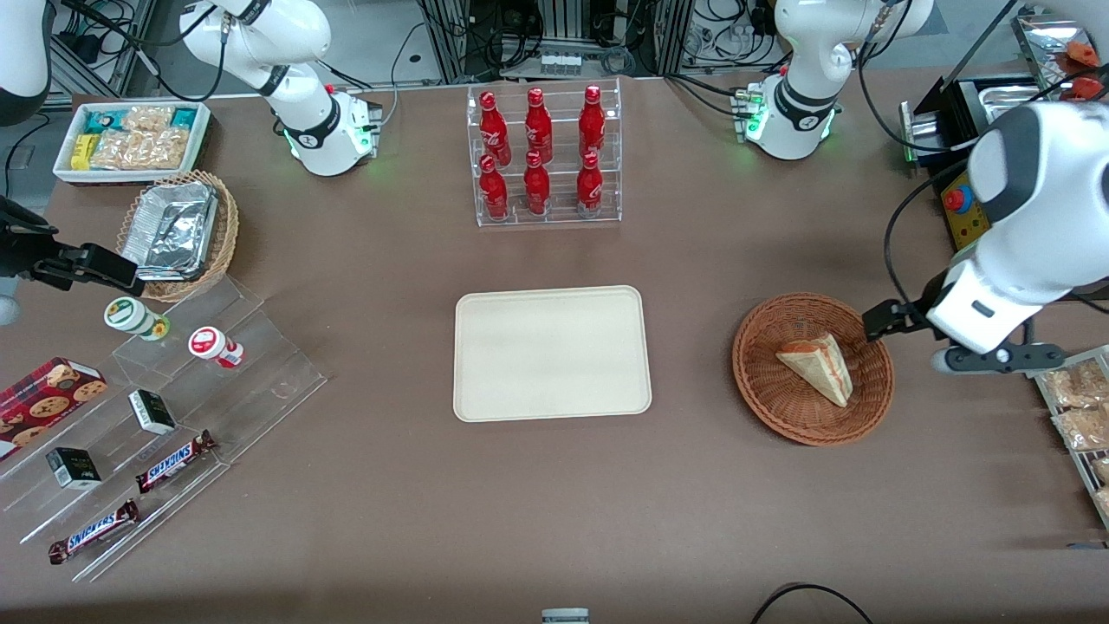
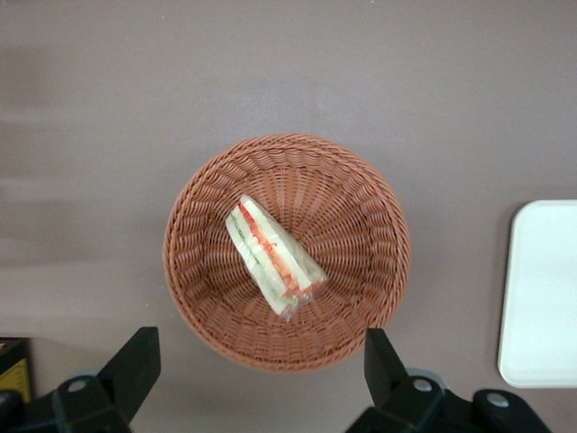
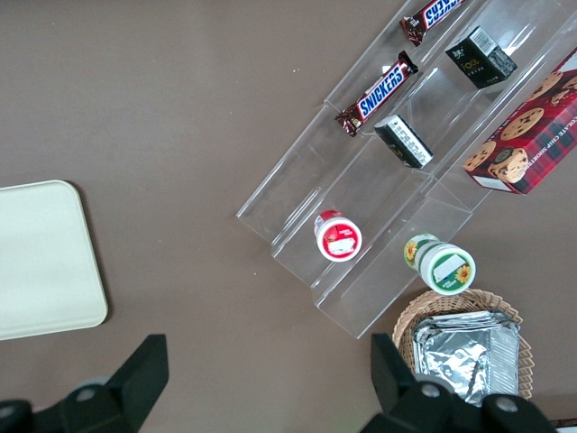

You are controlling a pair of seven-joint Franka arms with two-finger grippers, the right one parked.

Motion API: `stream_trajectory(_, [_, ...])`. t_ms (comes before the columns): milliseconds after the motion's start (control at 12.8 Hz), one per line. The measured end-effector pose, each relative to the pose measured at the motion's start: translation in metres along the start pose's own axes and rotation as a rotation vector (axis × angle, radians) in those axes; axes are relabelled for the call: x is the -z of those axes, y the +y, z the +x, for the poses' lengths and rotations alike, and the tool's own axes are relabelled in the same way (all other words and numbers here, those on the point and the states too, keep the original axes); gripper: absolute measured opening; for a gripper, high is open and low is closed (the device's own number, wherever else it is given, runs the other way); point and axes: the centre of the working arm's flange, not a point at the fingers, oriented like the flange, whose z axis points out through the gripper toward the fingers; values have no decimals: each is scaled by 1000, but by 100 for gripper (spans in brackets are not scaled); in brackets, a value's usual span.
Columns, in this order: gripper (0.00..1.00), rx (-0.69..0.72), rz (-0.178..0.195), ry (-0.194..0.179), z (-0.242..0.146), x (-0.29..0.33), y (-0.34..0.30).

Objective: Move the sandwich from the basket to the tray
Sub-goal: 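Move the left gripper over the wicker basket toward the wrapped sandwich, then lower the open left gripper onto the sandwich and close on it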

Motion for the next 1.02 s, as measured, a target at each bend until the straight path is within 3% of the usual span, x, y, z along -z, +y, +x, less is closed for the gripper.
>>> stream_trajectory(391, [100,228,-27,101,-25,-95,-4])
stream_trajectory(1016, [100,444,-29,72,-53,-146,-7])
